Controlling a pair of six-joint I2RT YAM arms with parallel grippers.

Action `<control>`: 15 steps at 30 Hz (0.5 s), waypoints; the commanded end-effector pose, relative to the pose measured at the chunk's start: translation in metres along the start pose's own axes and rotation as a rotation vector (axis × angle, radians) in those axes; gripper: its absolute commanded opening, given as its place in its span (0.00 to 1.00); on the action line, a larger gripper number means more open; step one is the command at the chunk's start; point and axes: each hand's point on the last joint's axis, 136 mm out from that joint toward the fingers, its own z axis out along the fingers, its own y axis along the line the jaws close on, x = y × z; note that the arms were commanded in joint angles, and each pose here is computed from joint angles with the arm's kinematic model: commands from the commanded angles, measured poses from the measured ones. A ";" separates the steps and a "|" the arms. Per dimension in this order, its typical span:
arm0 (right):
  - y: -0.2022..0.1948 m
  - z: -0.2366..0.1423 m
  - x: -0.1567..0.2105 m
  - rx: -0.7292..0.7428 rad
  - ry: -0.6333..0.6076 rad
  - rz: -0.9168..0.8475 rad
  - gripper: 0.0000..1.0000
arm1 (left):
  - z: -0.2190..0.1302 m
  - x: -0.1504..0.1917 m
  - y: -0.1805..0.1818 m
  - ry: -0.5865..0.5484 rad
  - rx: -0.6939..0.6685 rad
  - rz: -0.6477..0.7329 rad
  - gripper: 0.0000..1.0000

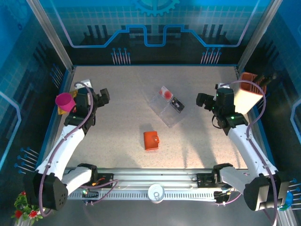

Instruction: Put the credit cards into the card holder

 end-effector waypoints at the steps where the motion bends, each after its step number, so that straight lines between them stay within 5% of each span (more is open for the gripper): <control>1: -0.018 0.020 -0.011 0.099 -0.080 -0.117 1.00 | 0.016 0.016 0.010 -0.029 -0.013 0.000 0.99; 15: -0.029 0.087 0.036 0.083 -0.070 -0.198 1.00 | 0.079 0.098 0.023 -0.003 -0.050 0.078 0.99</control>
